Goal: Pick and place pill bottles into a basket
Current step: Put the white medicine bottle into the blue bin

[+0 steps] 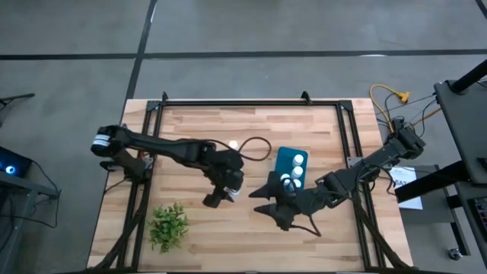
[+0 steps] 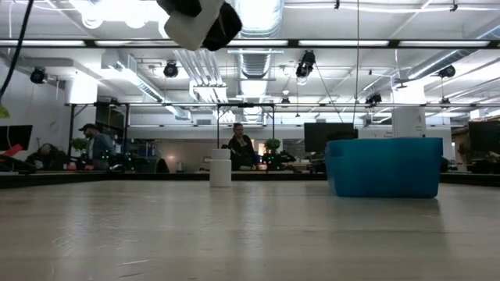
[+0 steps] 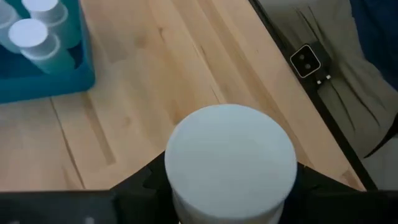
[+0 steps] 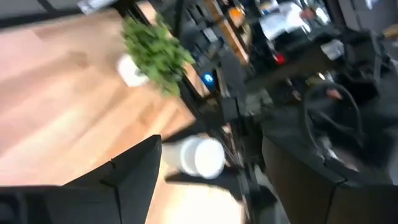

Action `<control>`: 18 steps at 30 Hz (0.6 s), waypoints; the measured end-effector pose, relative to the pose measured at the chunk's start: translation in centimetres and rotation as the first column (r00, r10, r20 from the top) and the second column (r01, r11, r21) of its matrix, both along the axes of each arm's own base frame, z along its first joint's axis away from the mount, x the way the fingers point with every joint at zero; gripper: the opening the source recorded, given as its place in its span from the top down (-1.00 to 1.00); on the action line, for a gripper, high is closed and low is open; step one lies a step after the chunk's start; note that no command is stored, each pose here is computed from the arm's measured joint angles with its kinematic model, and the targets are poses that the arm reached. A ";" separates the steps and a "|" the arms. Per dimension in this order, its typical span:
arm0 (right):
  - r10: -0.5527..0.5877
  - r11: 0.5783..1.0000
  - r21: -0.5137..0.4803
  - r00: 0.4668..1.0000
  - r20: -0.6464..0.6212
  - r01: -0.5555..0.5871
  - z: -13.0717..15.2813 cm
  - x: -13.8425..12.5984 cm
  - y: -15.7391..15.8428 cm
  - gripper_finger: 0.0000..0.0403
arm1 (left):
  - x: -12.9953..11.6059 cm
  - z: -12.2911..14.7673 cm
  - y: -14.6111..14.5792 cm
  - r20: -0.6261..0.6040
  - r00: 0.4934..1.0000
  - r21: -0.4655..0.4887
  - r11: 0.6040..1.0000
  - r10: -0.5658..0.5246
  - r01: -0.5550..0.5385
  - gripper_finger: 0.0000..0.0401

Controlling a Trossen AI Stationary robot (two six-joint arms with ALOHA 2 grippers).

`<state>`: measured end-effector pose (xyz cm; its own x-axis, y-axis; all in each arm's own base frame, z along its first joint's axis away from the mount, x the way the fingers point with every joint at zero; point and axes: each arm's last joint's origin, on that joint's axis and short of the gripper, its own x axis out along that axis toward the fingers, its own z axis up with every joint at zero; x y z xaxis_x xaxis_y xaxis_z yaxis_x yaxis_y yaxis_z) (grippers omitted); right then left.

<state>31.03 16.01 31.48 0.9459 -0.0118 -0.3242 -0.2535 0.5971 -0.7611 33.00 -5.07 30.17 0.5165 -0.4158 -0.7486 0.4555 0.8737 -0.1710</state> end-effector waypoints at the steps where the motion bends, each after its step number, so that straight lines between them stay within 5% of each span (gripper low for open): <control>1: 0.024 1.000 0.008 1.000 -0.006 -0.024 -0.1 0.0 0.1 -0.34 | 0.3 0.0 -0.1 -0.008 1.000 0.002 1.000 -0.004 0.004 0.25; 18: 0.040 0.999 0.011 0.998 -0.041 -0.040 -1.5 0.1 -0.3 -0.29 | 1.8 1.5 -1.4 0.040 0.998 0.039 0.998 -0.054 0.052 0.25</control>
<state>31.17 15.69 29.96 0.9315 0.0292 -0.3627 -0.3081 0.5934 -0.7436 34.78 -6.52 31.70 0.5255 -0.4150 -0.7427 0.5071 0.8537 -0.1182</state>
